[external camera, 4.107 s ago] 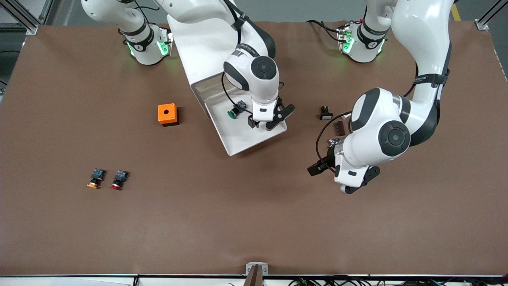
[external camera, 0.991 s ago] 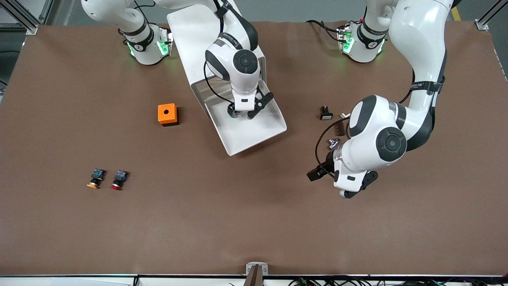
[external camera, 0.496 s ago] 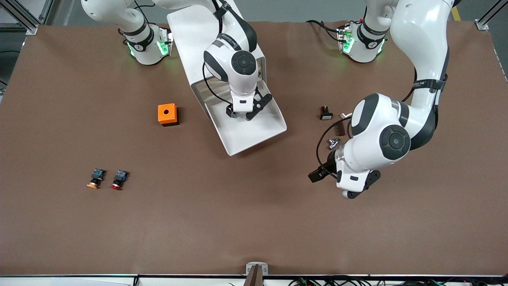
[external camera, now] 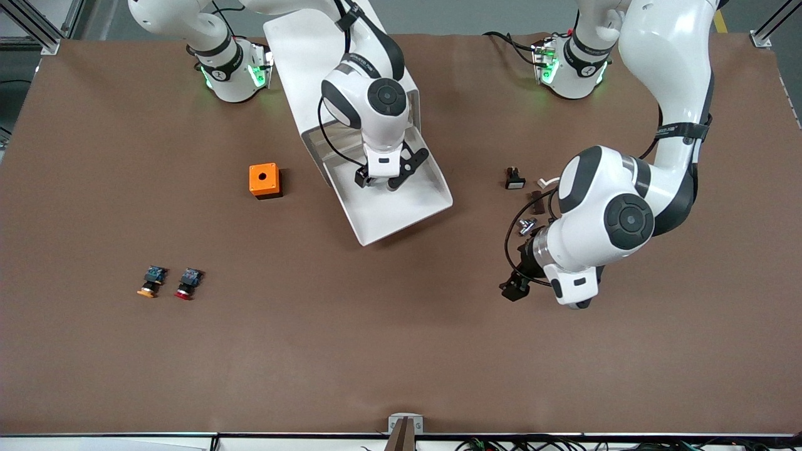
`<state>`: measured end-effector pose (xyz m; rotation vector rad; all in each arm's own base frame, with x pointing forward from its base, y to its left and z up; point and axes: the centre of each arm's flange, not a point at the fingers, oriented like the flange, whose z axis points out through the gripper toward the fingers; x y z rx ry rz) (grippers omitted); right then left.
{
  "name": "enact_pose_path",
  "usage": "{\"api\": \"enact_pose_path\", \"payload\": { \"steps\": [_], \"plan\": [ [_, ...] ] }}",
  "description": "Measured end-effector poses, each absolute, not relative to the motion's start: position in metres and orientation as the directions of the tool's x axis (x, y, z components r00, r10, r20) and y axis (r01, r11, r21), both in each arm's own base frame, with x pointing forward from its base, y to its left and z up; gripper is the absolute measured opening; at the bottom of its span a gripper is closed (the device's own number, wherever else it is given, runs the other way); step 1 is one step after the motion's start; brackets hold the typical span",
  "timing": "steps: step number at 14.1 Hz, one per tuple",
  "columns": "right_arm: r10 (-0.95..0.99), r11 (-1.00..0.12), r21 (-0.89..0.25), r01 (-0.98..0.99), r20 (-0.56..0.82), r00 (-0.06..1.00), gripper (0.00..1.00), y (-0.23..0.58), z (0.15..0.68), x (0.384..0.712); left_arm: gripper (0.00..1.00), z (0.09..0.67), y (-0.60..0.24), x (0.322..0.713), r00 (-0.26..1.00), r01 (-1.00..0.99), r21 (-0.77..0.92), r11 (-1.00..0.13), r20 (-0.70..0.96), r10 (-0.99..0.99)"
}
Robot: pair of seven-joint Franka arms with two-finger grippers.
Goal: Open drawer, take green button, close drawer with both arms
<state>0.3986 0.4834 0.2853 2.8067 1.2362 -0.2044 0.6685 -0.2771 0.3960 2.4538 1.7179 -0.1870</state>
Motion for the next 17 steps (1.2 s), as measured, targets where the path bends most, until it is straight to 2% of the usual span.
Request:
{"api": "enact_pose_path", "payload": {
  "steps": [2, 8, 17],
  "plan": [
    [0.729, -0.674, 0.009, 0.738, -0.151, 0.668, 0.98, 0.4828, 0.2844, 0.3982, 1.0, 0.405, -0.2763, 0.6751, 0.153, 0.988, 0.06, -0.144, -0.19, 0.97],
    [0.729, -0.674, 0.009, 0.739, -0.157, 0.667, 0.98, 0.4819, 0.2819, 0.3965, 1.0, 0.4082, -0.2721, 0.6802, -0.123, 0.99, 0.035, 0.133, -0.209, 0.97],
    [0.724, -0.678, 0.011, 0.735, -0.167, 0.67, 0.97, 0.4804, 0.2772, 0.393, 1.0, 0.4014, -0.2745, 0.6793, -0.148, 0.988, 0.022, 0.156, -0.205, 0.967]
  ]
}}
